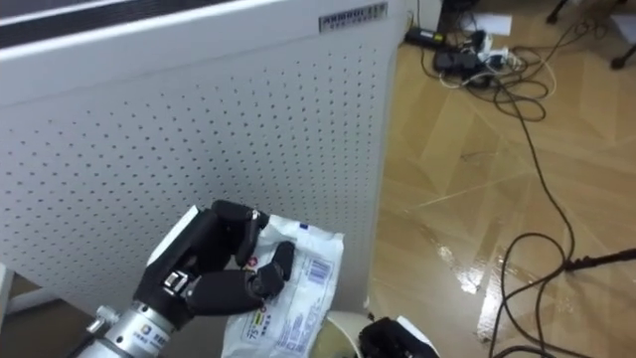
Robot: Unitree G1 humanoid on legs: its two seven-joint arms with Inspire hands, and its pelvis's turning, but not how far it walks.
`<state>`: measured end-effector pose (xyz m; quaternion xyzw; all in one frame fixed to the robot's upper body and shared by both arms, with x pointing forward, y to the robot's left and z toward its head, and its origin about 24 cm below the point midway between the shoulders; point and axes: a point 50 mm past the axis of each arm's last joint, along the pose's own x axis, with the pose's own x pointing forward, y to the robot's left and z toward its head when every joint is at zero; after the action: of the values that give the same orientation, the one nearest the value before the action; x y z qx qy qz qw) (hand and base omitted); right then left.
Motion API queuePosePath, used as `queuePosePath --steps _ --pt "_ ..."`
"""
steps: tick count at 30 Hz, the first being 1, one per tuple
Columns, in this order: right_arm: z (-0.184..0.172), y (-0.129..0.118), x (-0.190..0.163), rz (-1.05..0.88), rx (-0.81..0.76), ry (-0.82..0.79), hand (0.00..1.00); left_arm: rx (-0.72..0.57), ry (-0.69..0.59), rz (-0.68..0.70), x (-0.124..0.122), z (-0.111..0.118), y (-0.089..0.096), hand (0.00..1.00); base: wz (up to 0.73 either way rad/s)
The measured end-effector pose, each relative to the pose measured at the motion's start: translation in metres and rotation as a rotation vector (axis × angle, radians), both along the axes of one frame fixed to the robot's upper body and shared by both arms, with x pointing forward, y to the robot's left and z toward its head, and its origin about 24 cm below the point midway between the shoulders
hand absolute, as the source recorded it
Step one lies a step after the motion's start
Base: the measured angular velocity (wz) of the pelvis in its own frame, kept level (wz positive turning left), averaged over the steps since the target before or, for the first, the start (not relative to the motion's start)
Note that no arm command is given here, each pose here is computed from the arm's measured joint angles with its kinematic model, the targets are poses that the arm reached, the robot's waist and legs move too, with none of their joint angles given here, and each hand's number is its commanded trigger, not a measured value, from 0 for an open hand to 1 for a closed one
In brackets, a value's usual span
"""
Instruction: Pick garbage
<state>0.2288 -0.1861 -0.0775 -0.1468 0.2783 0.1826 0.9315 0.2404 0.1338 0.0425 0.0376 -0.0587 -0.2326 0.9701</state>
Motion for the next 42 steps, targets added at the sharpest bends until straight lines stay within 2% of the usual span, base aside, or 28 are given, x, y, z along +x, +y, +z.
queuePosePath --steps 16,17,18,19,20,21,22,28,36,42 --pt "-0.007 -0.003 0.001 -0.074 -0.006 0.026 1.00 0.027 0.115 0.032 0.004 -0.028 0.005 1.00 0.01" --pt "-0.007 -0.003 0.001 -0.075 -0.007 0.026 1.00 0.026 0.116 0.033 0.004 -0.028 0.005 0.89 0.00" --pt "-0.007 -0.003 0.001 -0.074 -0.008 0.025 1.00 0.026 0.116 0.033 0.004 -0.028 0.005 0.63 0.00" --pt "-0.007 -0.003 0.001 -0.074 -0.008 0.025 1.00 0.025 0.115 0.033 0.004 -0.028 0.005 0.53 0.00" --pt "-0.007 -0.003 0.002 -0.075 -0.008 0.023 1.00 0.025 0.117 0.034 0.004 -0.028 0.005 0.22 0.00" --pt "-0.007 -0.003 0.002 -0.075 -0.008 0.022 1.00 0.026 0.119 0.034 0.004 -0.029 0.005 0.07 0.00" --pt "-0.006 -0.003 0.003 -0.075 -0.008 0.021 1.00 0.029 0.130 0.038 0.005 -0.032 0.006 0.00 0.00" --pt "-0.004 0.000 0.007 -0.070 -0.001 0.009 1.00 0.041 0.192 0.055 0.003 -0.046 0.009 0.00 0.00" --pt "-0.007 0.006 0.008 -0.067 0.018 0.033 1.00 0.017 0.238 0.024 0.001 -0.055 0.000 0.00 0.01" --pt "-0.005 0.003 0.011 -0.056 -0.005 0.026 1.00 0.037 0.274 -0.056 -0.004 -0.061 -0.009 0.00 0.00"
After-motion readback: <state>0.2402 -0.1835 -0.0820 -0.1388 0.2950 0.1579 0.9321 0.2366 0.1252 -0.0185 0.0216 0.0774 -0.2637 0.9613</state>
